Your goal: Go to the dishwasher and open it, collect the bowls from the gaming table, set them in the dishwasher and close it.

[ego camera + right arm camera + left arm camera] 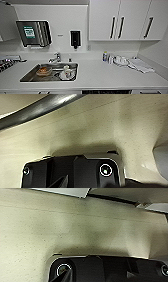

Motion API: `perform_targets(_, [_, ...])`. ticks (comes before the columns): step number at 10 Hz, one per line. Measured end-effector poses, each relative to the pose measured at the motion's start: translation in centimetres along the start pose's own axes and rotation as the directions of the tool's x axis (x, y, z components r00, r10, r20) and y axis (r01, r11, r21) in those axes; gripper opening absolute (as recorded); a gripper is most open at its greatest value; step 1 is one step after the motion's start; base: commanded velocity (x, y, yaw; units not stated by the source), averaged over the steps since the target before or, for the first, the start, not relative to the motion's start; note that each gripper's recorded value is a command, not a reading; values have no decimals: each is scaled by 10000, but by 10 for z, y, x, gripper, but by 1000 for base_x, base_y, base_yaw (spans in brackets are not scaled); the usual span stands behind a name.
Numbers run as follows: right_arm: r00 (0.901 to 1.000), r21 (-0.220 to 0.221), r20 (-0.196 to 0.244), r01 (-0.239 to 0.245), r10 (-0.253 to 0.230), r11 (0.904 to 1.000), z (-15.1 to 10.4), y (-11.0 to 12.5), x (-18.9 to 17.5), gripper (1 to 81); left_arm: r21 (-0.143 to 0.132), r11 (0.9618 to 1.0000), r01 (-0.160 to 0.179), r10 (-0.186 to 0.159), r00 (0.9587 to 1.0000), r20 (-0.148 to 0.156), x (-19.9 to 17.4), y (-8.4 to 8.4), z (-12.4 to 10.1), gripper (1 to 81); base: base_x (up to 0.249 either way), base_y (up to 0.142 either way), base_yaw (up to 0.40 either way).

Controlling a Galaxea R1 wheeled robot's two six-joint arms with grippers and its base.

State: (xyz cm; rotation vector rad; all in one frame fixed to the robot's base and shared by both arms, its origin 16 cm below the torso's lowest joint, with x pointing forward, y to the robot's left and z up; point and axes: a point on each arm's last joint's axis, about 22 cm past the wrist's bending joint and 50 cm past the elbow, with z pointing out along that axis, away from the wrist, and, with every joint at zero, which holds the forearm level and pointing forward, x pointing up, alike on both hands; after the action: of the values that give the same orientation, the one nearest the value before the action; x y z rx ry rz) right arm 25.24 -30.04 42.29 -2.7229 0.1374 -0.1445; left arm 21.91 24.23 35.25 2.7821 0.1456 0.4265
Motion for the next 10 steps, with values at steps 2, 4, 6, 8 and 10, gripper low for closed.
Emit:
perform_targets(2, [9995,-229,-302,77,-84,9997,7,16,19,811,-41,10000,-85,83,9996,-266,15,-2,15,811,0,0,0])
perform_targets(4, [9983,-169,-549,190,-199,9997,19,16,34,811,-69,9999,-146,143,9989,-456,24,-5,29,811,0,0,0])
perform_targets(6, [9977,-152,-640,231,-240,9996,25,17,40,811,-45,9999,-163,160,9987,-484,26,-8,36,811,0,0,0])
perform_targets(8, [9993,-174,-347,111,-117,9998,32,21,29,811,4,10000,-72,72,9998,-183,12,-11,39,811,0,0,0])
perform_targets(10, [10000,-193,-76,6,-7,9998,36,23,20,811,61,10000,15,-16,9999,119,1,-14,40,811,0,0,0])
